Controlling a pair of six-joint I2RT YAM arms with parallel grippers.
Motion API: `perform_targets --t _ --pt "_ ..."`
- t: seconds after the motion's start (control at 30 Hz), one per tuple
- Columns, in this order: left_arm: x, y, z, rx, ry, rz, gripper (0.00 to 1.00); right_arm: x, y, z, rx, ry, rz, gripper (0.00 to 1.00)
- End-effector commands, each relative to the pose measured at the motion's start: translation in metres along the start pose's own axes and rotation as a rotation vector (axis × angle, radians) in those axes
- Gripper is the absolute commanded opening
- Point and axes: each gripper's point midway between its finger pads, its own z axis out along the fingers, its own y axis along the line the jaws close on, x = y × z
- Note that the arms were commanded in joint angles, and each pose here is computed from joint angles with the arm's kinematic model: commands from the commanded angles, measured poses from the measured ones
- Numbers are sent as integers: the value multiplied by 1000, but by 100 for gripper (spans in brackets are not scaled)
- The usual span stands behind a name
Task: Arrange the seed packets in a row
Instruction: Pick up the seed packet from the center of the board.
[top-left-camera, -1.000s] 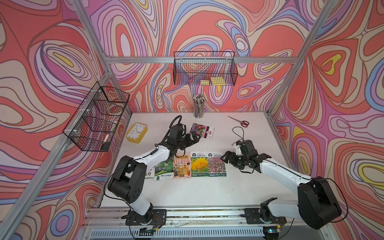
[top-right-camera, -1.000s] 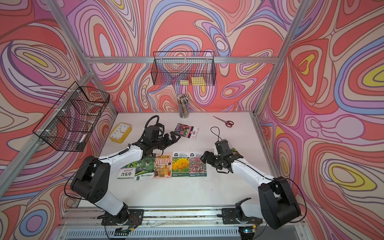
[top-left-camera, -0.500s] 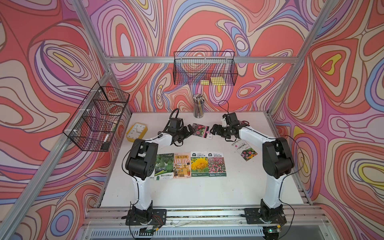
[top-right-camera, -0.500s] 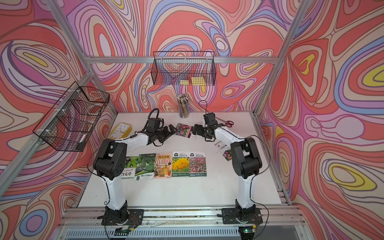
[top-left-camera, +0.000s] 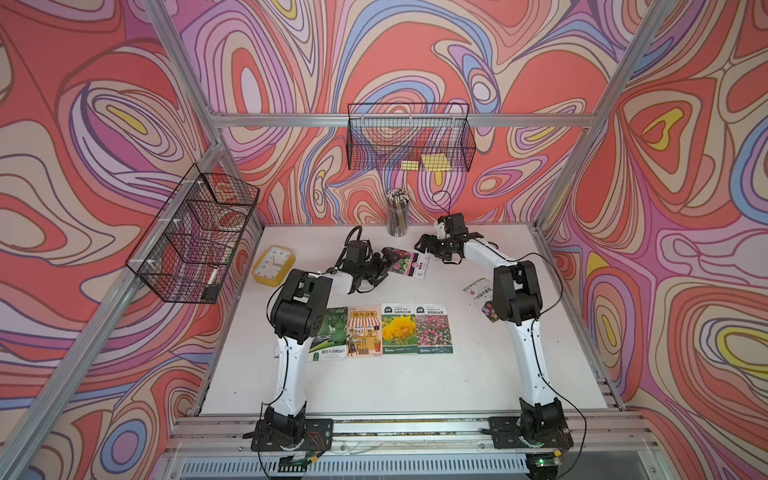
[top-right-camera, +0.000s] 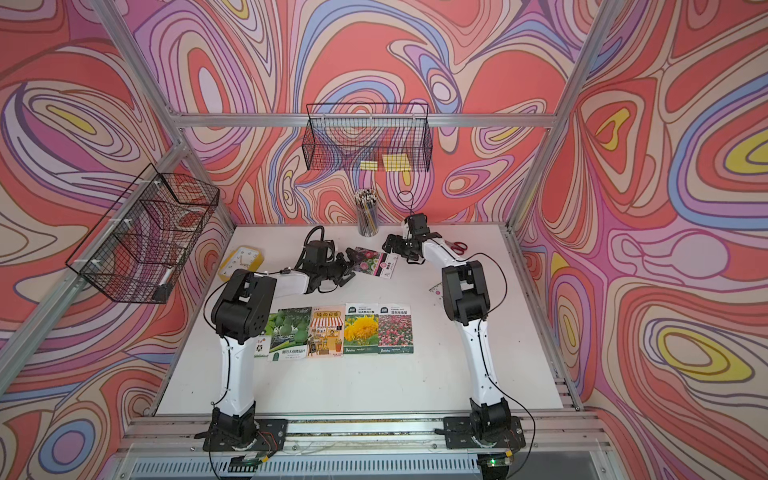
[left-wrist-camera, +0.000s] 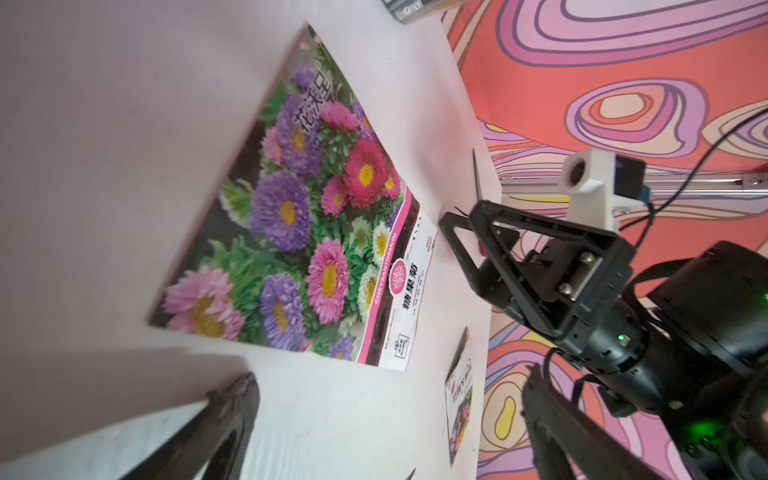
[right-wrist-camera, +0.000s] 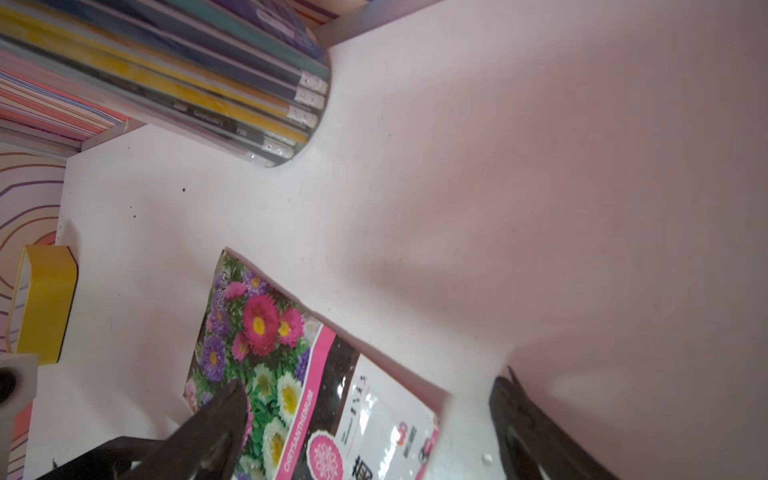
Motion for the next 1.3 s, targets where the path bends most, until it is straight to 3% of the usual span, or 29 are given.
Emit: perform_targets --t 0.0,0.2,0.37,0.53,0.6,0.7,0.83,0.97,1.07,1.13,1.27 --pt "30 46 22 -100 93 -134 99 22 2 18 -58 95 37 92" --pt "32 48 32 -96 110 -148 99 54 17 18 -208 170 139 89" --pt "34 50 38 -90 120 -155 99 76 31 9 -319 219 210 80" --pt "33 47 39 -77 124 -147 91 73 40 -2 -379 206 230 62" --pt "34 44 38 -67 126 -139 86 69 41 -5 -409 199 250 48" --pt "34 40 37 -59 131 -131 82 63 41 -11 -464 177 281 39" --pt "34 37 36 -47 139 -126 72 62 38 -16 -493 173 295 36" --pt "32 31 36 -10 151 -131 60 61 35 -25 -546 168 320 52" --pt "31 28 35 -2 152 -126 58 61 28 -29 -534 156 326 53" --pt "30 27 33 -2 151 -120 57 60 23 -31 -521 145 327 49" --pt "31 25 32 2 153 -115 54 58 18 -34 -491 133 319 29"
